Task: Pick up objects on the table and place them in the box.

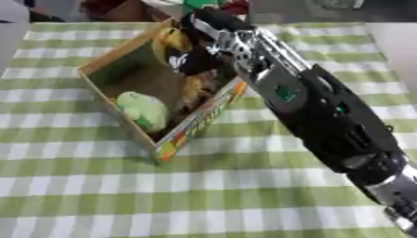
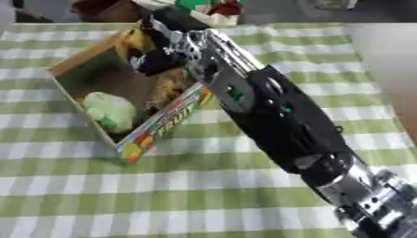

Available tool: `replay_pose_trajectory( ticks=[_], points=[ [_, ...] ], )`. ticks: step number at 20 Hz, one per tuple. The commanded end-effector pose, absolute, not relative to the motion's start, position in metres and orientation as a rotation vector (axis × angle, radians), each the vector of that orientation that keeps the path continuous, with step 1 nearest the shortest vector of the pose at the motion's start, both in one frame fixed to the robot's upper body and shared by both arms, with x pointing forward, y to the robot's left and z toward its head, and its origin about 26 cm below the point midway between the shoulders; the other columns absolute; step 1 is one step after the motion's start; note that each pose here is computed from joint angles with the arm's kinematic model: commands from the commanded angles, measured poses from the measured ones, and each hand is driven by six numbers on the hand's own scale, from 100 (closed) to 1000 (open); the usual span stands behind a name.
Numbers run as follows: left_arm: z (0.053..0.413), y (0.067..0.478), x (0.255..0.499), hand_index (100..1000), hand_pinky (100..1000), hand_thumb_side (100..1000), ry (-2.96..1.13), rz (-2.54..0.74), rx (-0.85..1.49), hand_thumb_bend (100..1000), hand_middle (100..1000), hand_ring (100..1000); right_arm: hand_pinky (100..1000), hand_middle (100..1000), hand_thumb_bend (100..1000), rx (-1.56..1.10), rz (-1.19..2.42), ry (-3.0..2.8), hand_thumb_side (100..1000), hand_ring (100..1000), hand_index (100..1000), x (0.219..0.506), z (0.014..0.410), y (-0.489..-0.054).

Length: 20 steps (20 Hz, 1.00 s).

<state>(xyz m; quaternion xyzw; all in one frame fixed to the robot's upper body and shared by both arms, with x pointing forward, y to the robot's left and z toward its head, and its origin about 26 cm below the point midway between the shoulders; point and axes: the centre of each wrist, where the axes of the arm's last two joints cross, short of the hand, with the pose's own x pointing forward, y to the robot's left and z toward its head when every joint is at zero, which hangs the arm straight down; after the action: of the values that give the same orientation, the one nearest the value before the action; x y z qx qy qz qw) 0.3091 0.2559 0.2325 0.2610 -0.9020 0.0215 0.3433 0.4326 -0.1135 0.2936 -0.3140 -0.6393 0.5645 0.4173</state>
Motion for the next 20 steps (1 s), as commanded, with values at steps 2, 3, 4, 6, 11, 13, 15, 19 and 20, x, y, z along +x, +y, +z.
replay_pose_trajectory(
  ticks=[2,3,4,6,11,13,15,19,20],
  points=[
    [0.241,0.255,0.306,812,552,1000,-2.375,0.055,0.675,100,649,620,779,638,100,-0.797,1.445,-1.578,569,780,753,0.447,0.298,-0.119],
    [0.240,0.255,0.306,812,552,1000,-2.375,0.055,0.675,100,649,620,781,645,100,-0.797,1.454,-1.568,576,783,758,0.451,0.296,-0.121],
    [0.240,0.255,0.306,812,552,1000,-2.374,0.056,0.676,100,649,620,797,702,100,-0.801,1.461,-1.564,621,816,796,0.453,0.295,-0.123],
    [0.240,0.256,0.306,812,552,1000,-2.372,0.057,0.677,100,649,620,821,775,100,-0.814,1.472,-1.554,789,865,852,0.457,0.294,-0.127],
    [0.240,0.256,0.306,812,552,1000,-2.370,0.058,0.679,100,649,620,868,883,308,-0.868,1.499,-1.510,980,953,921,0.457,0.296,-0.130],
    [0.239,0.256,0.306,812,552,1000,-2.369,0.059,0.680,100,649,620,874,900,424,-0.888,1.506,-1.495,1000,966,934,0.456,0.299,-0.132],
    [0.239,0.257,0.306,812,552,1000,-2.367,0.061,0.682,100,649,620,883,921,499,-0.904,1.500,-1.500,1000,981,957,0.453,0.304,-0.134],
    [0.238,0.258,0.306,812,552,1000,-2.363,0.064,0.688,100,649,620,894,914,544,-0.895,1.466,-1.567,1000,982,963,0.444,0.318,-0.142],
    [0.238,0.258,0.305,812,552,1000,-2.361,0.065,0.690,100,649,620,895,913,545,-0.893,1.458,-1.595,1000,981,963,0.440,0.323,-0.146]
  ],
)
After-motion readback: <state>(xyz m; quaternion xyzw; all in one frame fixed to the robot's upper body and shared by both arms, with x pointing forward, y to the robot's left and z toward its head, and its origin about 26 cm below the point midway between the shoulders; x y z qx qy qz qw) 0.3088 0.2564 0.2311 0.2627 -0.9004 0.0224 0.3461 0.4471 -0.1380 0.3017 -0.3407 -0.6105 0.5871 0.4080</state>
